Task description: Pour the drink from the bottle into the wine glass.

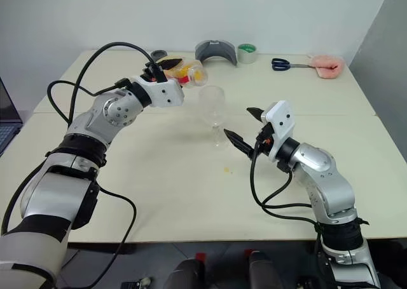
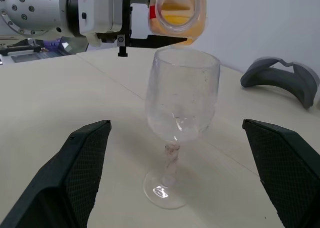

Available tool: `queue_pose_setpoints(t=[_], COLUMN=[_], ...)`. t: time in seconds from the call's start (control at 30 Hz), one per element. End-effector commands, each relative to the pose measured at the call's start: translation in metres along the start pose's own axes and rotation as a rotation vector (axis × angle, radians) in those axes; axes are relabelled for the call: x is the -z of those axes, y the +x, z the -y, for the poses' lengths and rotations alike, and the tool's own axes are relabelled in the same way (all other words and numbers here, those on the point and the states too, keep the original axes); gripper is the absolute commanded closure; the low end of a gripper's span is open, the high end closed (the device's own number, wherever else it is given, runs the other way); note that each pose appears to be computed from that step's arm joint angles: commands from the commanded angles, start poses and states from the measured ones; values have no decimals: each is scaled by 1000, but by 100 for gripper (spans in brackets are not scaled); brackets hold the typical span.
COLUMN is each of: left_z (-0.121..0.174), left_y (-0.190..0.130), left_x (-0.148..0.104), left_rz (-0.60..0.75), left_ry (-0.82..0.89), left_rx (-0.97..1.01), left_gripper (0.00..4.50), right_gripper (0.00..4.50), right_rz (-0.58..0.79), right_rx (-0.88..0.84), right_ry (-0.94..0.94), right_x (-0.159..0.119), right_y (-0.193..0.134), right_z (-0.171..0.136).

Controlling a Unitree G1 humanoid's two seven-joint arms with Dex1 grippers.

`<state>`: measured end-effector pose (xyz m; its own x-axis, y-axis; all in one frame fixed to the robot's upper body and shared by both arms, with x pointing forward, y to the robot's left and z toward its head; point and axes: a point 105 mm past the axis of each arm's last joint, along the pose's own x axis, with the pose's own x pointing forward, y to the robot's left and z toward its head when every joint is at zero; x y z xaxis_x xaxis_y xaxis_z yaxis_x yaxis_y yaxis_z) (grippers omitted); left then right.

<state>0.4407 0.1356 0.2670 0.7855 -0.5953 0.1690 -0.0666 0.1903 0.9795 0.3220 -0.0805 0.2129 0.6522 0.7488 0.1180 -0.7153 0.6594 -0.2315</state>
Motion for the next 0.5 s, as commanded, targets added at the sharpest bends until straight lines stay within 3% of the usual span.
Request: queue_pose_setpoints(t=[0.03,0.5], left_z=[-26,-32], left_y=[3,7], left_x=[-7,-10], left_rz=[34,44], left_ry=[72,197], left_rx=[-74,-102], left_gripper=[279,279], right_gripper=[0,0], right_rz=[55,67], right_rx=[-12,-9], right_ry=[-36,-28], right_x=[-15,-16], right_y=[0,1], right_z=[-6,-9])
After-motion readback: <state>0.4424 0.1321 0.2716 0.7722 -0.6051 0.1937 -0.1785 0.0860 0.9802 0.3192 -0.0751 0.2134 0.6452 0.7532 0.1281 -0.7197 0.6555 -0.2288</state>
